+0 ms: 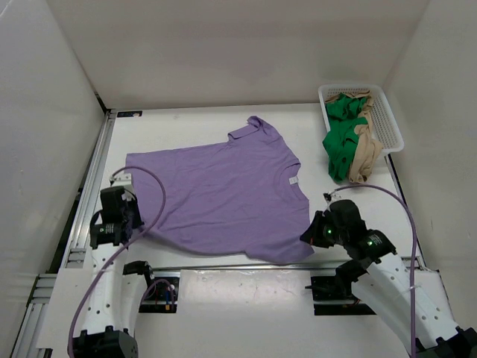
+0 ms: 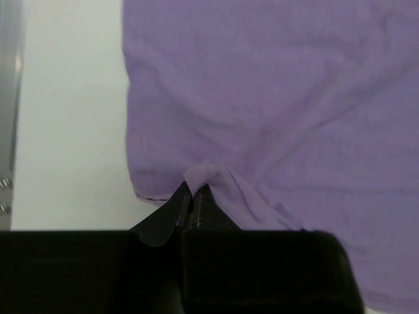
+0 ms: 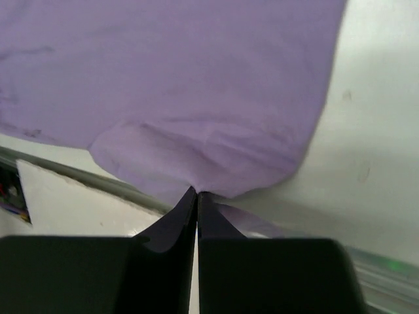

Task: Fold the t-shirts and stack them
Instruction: Flatten out the tshirt

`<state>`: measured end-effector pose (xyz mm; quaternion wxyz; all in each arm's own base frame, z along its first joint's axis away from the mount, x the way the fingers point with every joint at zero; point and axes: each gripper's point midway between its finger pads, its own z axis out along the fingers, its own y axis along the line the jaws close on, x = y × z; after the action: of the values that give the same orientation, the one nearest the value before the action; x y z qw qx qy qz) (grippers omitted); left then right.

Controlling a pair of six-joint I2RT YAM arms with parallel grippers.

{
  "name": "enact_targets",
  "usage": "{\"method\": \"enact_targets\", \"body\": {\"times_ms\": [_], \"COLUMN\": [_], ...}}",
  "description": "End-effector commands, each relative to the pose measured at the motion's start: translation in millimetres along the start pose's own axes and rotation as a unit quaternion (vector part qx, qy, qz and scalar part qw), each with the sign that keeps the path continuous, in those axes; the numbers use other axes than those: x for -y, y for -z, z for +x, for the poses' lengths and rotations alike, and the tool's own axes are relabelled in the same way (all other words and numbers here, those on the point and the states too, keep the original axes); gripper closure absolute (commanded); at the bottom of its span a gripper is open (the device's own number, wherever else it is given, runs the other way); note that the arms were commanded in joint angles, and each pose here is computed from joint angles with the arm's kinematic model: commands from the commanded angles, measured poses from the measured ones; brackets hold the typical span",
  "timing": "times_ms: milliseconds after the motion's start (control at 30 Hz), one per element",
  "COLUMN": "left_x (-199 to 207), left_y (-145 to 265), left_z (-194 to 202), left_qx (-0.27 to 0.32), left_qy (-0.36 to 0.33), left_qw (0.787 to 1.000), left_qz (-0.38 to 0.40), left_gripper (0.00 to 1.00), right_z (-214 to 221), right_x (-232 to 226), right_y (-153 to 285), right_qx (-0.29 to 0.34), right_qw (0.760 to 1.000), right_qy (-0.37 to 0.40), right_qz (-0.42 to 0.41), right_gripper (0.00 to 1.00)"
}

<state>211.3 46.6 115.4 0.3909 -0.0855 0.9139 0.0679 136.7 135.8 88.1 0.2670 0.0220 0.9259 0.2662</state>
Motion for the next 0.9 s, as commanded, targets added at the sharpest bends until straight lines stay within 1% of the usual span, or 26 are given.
{"method": "enact_targets", "body": {"times_ms": [0, 67, 100, 233, 333, 367, 400, 433, 467, 500, 533, 567, 600, 633, 667, 700, 733, 767, 800, 833, 867], "left_x": [-3.5, -3.8, -3.9, -5.6, -7.3, -7.1, -7.0, -4.3, 1.3, 6.1, 14.8, 18.0, 18.9, 19.4, 22.9, 23.1, 22.6, 26.8, 26.0, 25.0, 24.0], "left_y": [11.5, 16.1, 17.5, 17.9, 15.5, 13.5, 11.2, 8.2, 4.4, -5.3, -10.1, -15.9, -28.4, -34.7, -38.6, -36.3, -28.5, -17.5, -35.8, 25.5, 39.8], "left_z": [50.0, 58.4, 59.5, 60.4, 47.5, 48.4, 34.3, 28.5, 20.9, -3.2, -20.6, -40.1, -96.8, -131.5, -169.7, -255.4, -298.5, -340.4, -370.6, -444.8, -466.2], "left_qx": [-0.069, -0.075, -0.075, -0.086, -0.080, -0.093, -0.075, -0.071, -0.065, -0.051, -0.046, -0.046, -0.035, -0.024, -0.003, 0.068, 0.110, 0.154, 0.170, 0.282, 0.314], "left_qy": [-0.005, -0.006, -0.006, -0.007, -0.007, -0.008, -0.006, -0.005, -0.004, -0.002, -0.001, 0.000, 0.000, 0.000, -0.002, 0.000, 0.002, 0.000, 0.002, 0.007, 0.009], "left_qw": [0.998, 0.997, 0.997, 0.996, 0.997, 0.996, 0.997, 0.997, 0.998, 0.999, 0.998, 0.998, 0.998, 0.999, 0.999, 0.996, 0.993, 0.986, 0.984, 0.958, 0.948], "left_qz": [-0.006, -0.006, -0.006, -0.011, -0.016, -0.016, -0.016, -0.009, 0.006, 0.018, 0.041, 0.049, 0.049, 0.049, 0.052, 0.052, 0.052, 0.057, 0.048, 0.047, 0.047], "left_gripper": [0.90, 0.90, 0.90, 0.90, 0.90, 0.90, 0.90, 0.90, 0.90, 0.90, 0.90, 0.90, 0.90, 0.90, 0.90, 0.90, 0.90, 0.90, 0.90, 0.90, 0.90], "right_z": [24.3, 23.0, 22.7, -10.5, -28.3, -33.3, -37.3, -46.5, -54.6, -90.0, -113.4, -142.7, -220.9, -252.7, -291.8, -378.7, -414.0, -447.6, -490.8, -509.4, -532.1], "right_x": [-1.2, -6.4, -2.7, -6.9, -16.7, -21.7, -23.4, -27.8, -20.7, -37.2, -24.6, -30.8, -74.1, -58.0, -67.4, -114.4, -105.2, -118.7, -160.6, -160.1, -179.0], "right_y": [4.4, 6.7, 4.7, 4.6, 1.0, -3.4, -6.8, -12.2, -24.2, -25.6, -42.3, -46.6, -26.3, -45.4, -40.0, 13.9, 1.1, 22.8, 88.4, 93.6, 126.3], "right_qx": [-0.042, -0.042, -0.043, -0.017, -0.023, -0.040, -0.044, -0.038, -0.047, -0.013, -0.025, -0.015, 0.053, 0.036, 0.060, 0.169, 0.179, 0.222, 0.314, 0.338, 0.400], "right_qw": [0.999, 0.999, 0.999, 0.999, 0.999, 0.998, 0.998, 0.998, 0.997, 0.999, 0.998, 0.999, 0.998, 0.999, 0.998, 0.985, 0.983, 0.974, 0.944, 0.934, 0.904], "right_qy": [-0.020, -0.019, -0.020, -0.019, 0.010, 0.011, 0.017, 0.032, 0.025, 0.029, 0.015, 0.008, 0.016, -0.010, -0.023, 0.001, -0.017, -0.032, -0.004, -0.009, 0.007], "right_qz": [-0.011, -0.017, -0.006, 0.034, 0.037, 0.042, 0.044, 0.039, 0.056, 0.038, 0.059, 0.052, 0.004, 0.026, 0.018, -0.025, -0.022, -0.041, -0.098, -0.115, -0.152], "right_gripper": [1.00, 1.00, 1.00, 1.00, 1.00, 1.00, 1.00, 1.00, 1.00, 1.00, 1.00, 1.00, 1.00, 1.00, 1.00, 1.00, 1.00, 1.00, 1.00, 1.00, 1.00]}}
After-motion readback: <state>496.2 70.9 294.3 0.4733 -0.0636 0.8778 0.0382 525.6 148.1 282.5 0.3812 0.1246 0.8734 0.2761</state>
